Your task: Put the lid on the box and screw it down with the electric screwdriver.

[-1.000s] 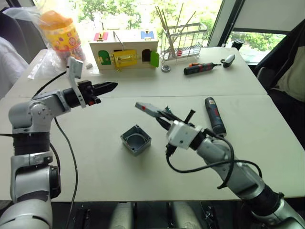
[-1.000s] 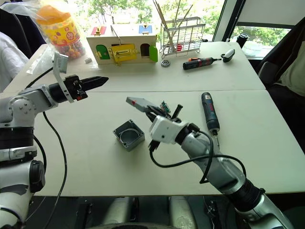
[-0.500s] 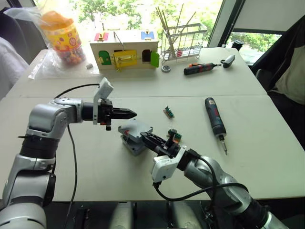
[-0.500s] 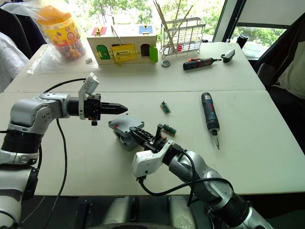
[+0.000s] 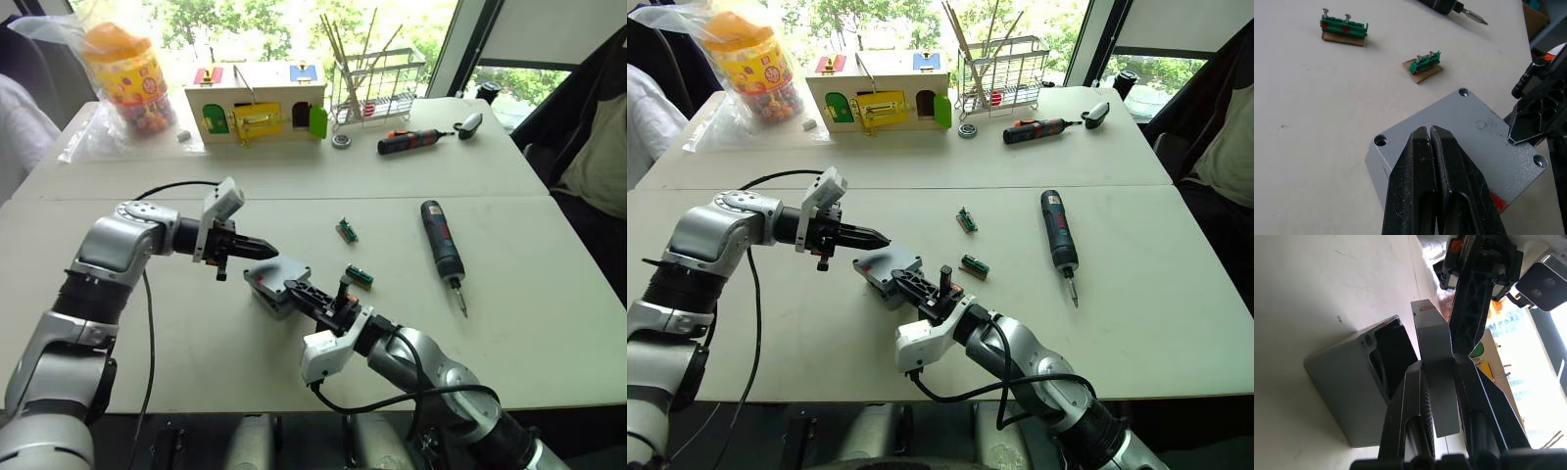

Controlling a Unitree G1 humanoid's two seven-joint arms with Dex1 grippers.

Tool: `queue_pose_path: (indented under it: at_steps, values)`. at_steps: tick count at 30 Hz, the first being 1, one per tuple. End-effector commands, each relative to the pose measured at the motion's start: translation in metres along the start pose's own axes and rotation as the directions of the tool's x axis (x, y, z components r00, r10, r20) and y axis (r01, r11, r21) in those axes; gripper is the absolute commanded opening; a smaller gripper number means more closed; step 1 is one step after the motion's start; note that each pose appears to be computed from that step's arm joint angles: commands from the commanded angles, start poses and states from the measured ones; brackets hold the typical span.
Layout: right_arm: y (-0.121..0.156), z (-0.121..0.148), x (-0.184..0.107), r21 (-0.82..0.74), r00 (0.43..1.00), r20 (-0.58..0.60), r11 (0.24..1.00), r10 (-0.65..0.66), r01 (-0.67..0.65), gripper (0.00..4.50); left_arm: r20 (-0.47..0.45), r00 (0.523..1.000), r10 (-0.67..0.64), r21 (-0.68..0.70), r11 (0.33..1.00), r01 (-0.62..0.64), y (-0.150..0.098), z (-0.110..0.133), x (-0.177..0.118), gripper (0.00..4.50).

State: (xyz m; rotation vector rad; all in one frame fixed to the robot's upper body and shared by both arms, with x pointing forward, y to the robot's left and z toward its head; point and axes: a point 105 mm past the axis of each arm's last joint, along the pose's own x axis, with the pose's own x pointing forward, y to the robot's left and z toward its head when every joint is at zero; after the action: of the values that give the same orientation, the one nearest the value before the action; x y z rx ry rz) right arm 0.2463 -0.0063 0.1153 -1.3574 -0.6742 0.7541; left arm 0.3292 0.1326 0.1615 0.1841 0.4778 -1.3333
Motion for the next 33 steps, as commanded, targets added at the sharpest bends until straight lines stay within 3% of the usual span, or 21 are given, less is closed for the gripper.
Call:
queue_pose_path:
  at_steps: [1, 6, 8, 15, 33]
  values:
    - [0.009, 0.003, -0.001, 0.006, 1.000, 0.011, 1.000, 0.024, -0.024, 0.15, -0.039, 0.999, -0.003, 0.057, 0.998, 0.005, -0.001, -0.001, 0.000, 0.03]
    - [0.014, 0.004, -0.002, 0.012, 0.999, 0.020, 0.999, 0.038, -0.038, 0.15, -0.093, 0.996, 0.005, 0.092, 0.996, 0.003, 0.001, -0.016, 0.008, 0.03]
    - [0.016, 0.004, -0.003, 0.017, 0.999, 0.025, 0.999, 0.044, -0.044, 1.18, -0.118, 0.993, 0.006, 0.105, 0.994, 0.006, 0.001, -0.023, 0.011, 0.00]
    - [0.018, 0.003, -0.006, 0.007, 0.998, 0.034, 0.999, 0.047, -0.047, 4.10, -0.163, 0.986, 0.022, 0.138, 0.990, 0.001, 0.003, -0.038, 0.018, 0.00]
    - [0.005, -0.006, -0.023, 0.033, 1.000, 0.020, 0.999, 0.011, -0.011, 4.10, -0.185, 0.980, 0.077, 0.202, 0.979, -0.039, 0.012, -0.048, 0.025, 0.00]
